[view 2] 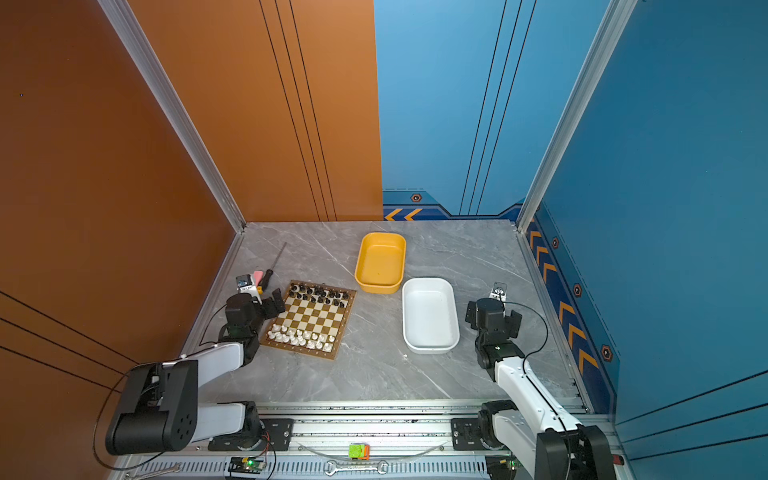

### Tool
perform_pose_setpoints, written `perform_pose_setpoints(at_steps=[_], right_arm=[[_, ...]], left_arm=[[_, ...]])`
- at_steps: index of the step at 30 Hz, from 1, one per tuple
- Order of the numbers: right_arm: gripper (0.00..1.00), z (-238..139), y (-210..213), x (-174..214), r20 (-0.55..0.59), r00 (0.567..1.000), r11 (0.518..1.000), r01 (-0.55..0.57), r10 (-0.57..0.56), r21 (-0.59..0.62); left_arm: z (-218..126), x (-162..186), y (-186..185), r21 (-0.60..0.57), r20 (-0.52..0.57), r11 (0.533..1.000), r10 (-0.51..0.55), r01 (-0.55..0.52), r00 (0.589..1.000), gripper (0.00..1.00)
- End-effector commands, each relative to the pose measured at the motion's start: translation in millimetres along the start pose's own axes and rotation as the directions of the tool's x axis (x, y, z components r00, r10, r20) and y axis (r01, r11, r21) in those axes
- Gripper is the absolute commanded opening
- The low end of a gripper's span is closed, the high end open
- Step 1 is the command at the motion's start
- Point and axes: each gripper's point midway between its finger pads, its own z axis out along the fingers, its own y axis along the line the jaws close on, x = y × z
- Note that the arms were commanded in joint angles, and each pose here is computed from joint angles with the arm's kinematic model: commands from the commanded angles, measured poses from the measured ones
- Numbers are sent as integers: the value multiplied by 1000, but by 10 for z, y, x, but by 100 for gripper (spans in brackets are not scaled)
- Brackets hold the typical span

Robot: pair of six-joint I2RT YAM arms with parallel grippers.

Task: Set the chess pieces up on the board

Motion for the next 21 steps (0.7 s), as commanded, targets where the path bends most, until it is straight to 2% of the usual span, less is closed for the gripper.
perform_pose_setpoints(at_steps=[1, 21], right_arm=[[100, 44, 143, -172, 99, 995, 996, -20, 28, -82], [100, 364, 353, -286, 136, 991, 982, 14, 12, -190]], left_arm=[[-27, -198, -46, 33, 126, 999, 25, -29, 992, 98], [188, 40, -231, 107, 90, 990, 78, -87, 993, 98]])
